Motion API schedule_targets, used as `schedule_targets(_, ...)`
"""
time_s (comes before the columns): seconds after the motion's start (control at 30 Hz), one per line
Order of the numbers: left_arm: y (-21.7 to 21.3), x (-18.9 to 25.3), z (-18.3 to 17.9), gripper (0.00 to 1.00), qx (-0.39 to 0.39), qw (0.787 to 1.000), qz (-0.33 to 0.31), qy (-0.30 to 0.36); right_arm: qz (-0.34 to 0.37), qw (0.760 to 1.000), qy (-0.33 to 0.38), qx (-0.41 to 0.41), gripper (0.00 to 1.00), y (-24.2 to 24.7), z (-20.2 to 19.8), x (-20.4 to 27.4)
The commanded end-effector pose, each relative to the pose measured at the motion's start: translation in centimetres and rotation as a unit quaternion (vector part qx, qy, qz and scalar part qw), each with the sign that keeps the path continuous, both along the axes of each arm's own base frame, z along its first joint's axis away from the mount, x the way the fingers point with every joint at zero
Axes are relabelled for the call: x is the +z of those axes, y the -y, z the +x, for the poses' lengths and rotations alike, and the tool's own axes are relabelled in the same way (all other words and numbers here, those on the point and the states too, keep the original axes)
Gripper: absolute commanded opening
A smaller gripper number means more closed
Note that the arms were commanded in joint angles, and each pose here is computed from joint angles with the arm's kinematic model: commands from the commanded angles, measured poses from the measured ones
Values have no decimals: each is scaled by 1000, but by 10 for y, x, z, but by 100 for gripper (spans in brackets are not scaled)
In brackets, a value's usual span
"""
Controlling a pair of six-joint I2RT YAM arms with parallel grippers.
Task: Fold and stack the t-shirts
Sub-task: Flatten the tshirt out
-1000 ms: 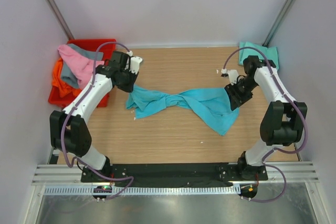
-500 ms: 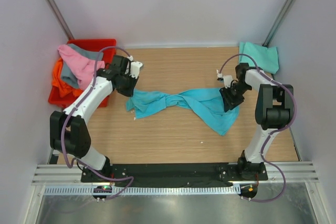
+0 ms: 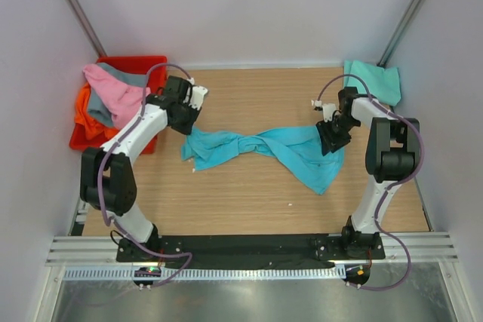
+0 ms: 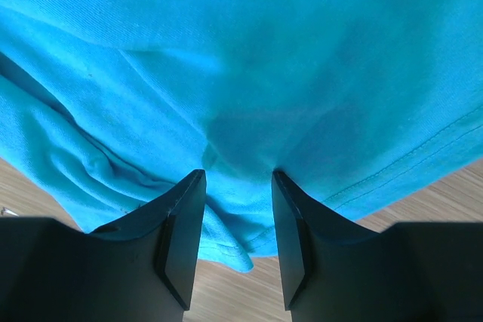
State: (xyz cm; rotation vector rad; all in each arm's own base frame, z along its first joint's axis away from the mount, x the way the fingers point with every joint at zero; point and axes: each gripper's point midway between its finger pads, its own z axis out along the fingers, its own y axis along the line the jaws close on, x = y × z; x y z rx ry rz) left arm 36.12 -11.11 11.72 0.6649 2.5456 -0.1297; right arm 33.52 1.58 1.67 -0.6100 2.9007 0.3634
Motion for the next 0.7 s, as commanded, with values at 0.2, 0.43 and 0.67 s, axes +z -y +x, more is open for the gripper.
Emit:
schedule_targets(0.2, -34, 84, 131, 29, 108, 966, 87, 216, -16, 1000, 2, -13, 47, 6, 15, -33)
schedule_targets(0.43, -5, 66, 75, 67, 95, 984, -21, 147, -9, 1000, -2, -14, 47, 4, 7, -35)
schedule_targets(0.67, 45, 21, -14, 58, -81, 993, -24, 87, 3, 1000, -17, -14, 47, -1, -1, -42)
